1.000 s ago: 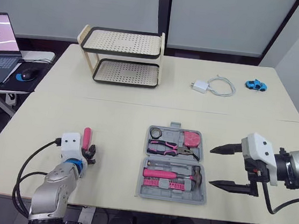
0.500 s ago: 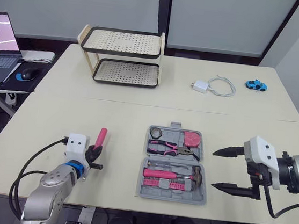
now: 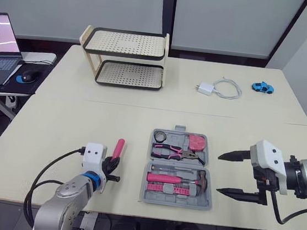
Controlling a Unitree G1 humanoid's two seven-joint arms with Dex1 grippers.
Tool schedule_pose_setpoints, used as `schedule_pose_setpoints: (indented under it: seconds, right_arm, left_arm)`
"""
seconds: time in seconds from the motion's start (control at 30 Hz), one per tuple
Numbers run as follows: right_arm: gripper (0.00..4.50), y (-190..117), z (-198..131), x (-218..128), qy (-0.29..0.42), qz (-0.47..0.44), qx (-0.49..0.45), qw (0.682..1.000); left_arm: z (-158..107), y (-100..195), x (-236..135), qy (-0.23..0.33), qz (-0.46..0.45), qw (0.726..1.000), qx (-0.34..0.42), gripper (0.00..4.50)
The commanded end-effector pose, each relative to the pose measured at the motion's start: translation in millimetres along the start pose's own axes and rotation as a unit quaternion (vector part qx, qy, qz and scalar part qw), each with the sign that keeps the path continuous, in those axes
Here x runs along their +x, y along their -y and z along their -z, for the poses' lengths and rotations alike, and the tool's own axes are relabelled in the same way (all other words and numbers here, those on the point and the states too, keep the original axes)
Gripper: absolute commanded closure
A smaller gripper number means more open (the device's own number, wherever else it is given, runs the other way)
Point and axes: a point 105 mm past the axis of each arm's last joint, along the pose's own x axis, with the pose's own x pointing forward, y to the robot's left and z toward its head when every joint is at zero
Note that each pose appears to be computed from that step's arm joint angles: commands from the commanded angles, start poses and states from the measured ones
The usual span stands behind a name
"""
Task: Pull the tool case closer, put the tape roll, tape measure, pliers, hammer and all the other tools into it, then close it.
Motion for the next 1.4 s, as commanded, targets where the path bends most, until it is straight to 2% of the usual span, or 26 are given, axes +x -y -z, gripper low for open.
schedule_pose_setpoints:
  seconds: [0.03, 0.43, 0.7, 0.83, 0.97, 1.03, 1.1, 1.17, 1.23, 1.3, 1.4]
  right_arm:
    - [0.00, 1, -7, -2, -0.006, 0.000, -0.020, 1.000]
    - [0.00, 0, -5, -3, -0.012, -0.003, -0.019, 1.000]
    - [0.00, 0, -6, -5, -0.013, 0.000, -0.019, 1.000]
    - [0.00, 0, -11, -7, -0.005, 0.010, -0.024, 1.000]
    - [0.00, -1, -19, -7, 0.008, 0.024, -0.027, 0.999]
    - [0.00, -5, -21, -3, 0.016, 0.033, -0.032, 0.999]
    - [0.00, -8, -23, 0, 0.020, 0.037, -0.033, 0.999]
    - [0.00, -15, -24, 8, 0.027, 0.036, -0.033, 0.998]
    - [0.00, -22, -24, 15, 0.032, 0.033, -0.029, 0.999]
    - [0.00, -25, -24, 20, 0.035, 0.033, -0.026, 0.999]
    - [0.00, -29, -23, 29, 0.040, 0.033, -0.016, 0.999]
  left_arm:
    - [2, 2, -1, -0.006, -0.002, 1.000, 0.004, 3.95]
    - [9, 1, 1, -0.014, 0.000, 1.000, 0.009, 3.95]
    - [-5, 0, -8, 0.012, 0.016, 1.000, -0.001, 1.36]
    - [-20, -10, -26, 0.032, 0.026, 0.999, 0.015, 0.03]
    - [-41, -17, -43, 0.052, 0.069, 0.994, 0.059, 0.03]
    - [-58, -15, -52, 0.058, 0.134, 0.978, 0.152, 0.03]
    - [-64, -16, -57, 0.051, 0.167, 0.963, 0.204, 0.03]
    - [-73, -20, -58, 0.049, 0.206, 0.936, 0.280, 0.03]
    - [-78, -23, -61, 0.042, 0.259, 0.897, 0.355, 0.03]
    - [-80, -26, -62, 0.037, 0.293, 0.870, 0.394, 0.03]
    - [-79, -33, -54, 0.012, 0.343, 0.792, 0.505, 0.03]
